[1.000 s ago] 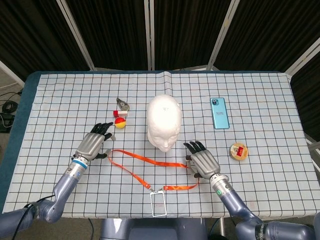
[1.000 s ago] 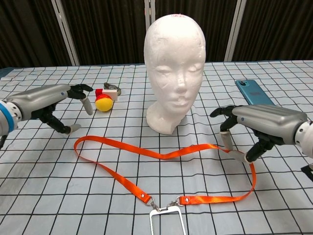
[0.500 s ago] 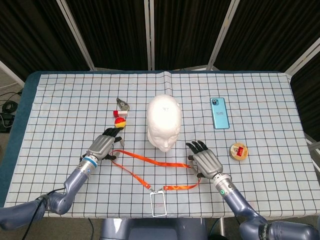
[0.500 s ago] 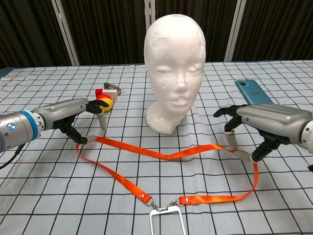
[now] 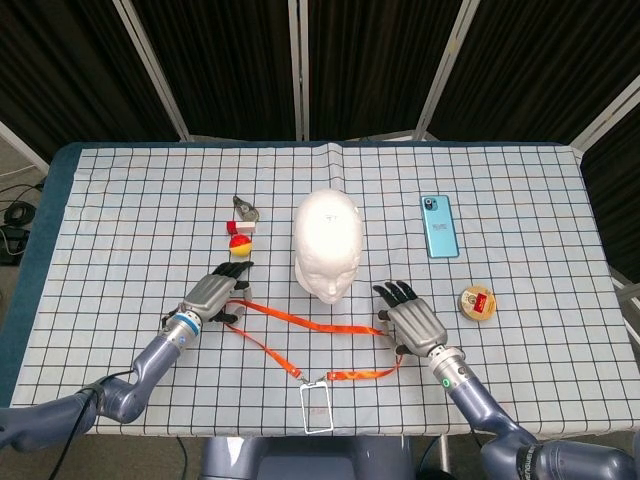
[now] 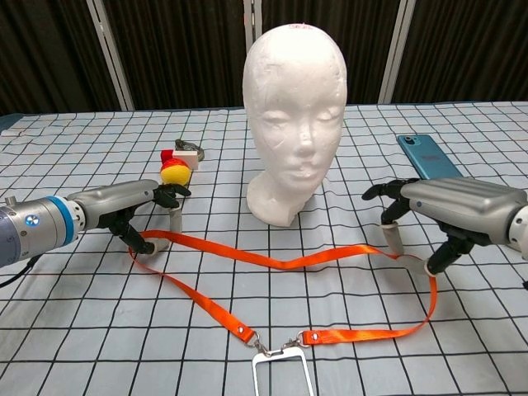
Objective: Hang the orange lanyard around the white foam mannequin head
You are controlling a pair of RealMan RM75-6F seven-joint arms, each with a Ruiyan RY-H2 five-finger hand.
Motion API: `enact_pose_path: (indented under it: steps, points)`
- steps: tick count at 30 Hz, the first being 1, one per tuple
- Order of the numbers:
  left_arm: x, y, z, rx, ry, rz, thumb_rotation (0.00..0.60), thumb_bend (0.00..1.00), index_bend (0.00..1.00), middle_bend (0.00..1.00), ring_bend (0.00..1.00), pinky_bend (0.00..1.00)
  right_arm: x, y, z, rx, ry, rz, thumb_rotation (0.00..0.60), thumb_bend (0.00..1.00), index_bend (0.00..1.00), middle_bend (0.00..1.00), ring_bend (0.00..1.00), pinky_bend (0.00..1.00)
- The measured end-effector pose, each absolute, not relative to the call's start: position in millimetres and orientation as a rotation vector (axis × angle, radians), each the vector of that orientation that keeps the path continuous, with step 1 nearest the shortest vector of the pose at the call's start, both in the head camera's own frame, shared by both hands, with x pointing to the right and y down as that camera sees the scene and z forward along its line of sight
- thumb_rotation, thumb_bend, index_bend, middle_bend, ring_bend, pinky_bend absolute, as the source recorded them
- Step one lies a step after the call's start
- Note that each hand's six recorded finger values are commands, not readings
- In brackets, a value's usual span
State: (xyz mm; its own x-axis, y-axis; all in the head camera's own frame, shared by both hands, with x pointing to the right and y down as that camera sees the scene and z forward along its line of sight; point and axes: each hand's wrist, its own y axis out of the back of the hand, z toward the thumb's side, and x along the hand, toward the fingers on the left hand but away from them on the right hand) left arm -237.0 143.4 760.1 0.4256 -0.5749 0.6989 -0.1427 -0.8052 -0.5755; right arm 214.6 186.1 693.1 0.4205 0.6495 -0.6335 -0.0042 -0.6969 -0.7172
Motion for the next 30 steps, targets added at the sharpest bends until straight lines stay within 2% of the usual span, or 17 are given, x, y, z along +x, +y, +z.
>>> enact_pose_path:
  steps: [8,20,30]
  points:
    - [-237,144,762,-2.252,0.627,-1.359,0.6,0.52,0.67,0.0,0.0,0.0,215,187,694,-2.031,-0.541,1.294,0.6,0.52,0.72,0.07,0.0,0.0]
    - [-240,139,746,-2.217,0.698,-1.285,0.6,0.53,0.73,0.0,0.0,0.0,216,187,683,-2.008,-0.532,1.233,0.6,0.52,0.74,0.08,0.0,0.0]
    - [-244,142,701,-2.157,0.785,-1.066,0.6,0.53,0.73,0.0,0.0,0.0,213,186,652,-1.951,-0.525,1.001,0.6,0.52,0.75,0.11,0.0,0.0]
